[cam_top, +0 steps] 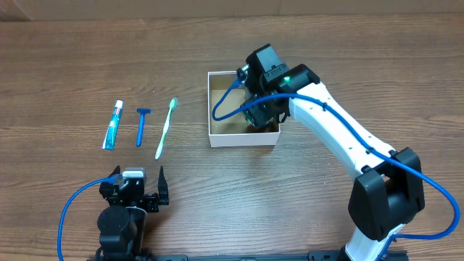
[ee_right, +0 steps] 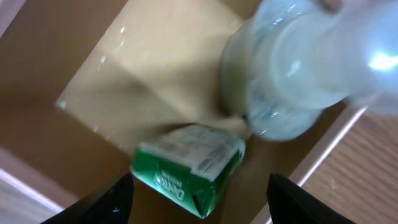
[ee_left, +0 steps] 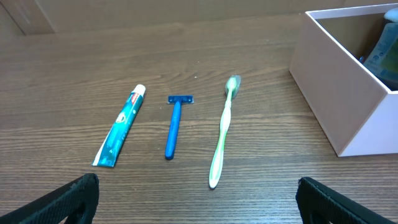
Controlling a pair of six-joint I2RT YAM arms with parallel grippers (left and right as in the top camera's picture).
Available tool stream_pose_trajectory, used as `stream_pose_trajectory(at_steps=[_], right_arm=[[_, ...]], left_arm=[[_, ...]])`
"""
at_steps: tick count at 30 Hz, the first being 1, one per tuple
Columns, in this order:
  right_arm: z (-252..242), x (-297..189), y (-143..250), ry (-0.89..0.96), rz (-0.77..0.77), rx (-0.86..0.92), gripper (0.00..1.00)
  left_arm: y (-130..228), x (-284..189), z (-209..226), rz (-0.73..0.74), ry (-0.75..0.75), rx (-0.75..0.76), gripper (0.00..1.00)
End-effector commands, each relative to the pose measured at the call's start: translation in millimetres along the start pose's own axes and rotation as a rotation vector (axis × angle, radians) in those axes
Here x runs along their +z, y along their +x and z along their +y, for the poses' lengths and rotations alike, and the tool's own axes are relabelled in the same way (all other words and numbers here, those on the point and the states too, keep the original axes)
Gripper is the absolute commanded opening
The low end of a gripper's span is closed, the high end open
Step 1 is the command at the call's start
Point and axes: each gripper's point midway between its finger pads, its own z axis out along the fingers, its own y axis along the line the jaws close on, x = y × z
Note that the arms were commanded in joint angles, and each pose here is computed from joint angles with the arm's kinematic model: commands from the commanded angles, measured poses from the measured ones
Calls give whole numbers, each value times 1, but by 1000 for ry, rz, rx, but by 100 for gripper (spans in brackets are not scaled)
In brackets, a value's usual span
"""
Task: Pack container
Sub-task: 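Lower the soap box into the box and open right gripper, then reach left gripper to the Colgate toothpaste tube and grasp it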
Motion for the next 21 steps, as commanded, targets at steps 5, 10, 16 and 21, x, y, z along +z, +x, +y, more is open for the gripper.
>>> stream_pose_trajectory(at_steps=[5, 10, 16, 21], right_arm=[[6, -38, 14, -39, 9, 268, 71], [-20, -79, 33, -15, -19, 571, 83], [-71, -108, 51, -107, -81, 853, 100], [-124, -115, 76, -146, -114, 1077, 100]], left_arm=[[-1, 0, 0, -9, 5, -23, 100], [-1, 0, 0, -10, 5, -24, 100], [-13, -3, -26, -54, 158, -111, 100], [-26, -9, -44, -70, 275, -252, 100]])
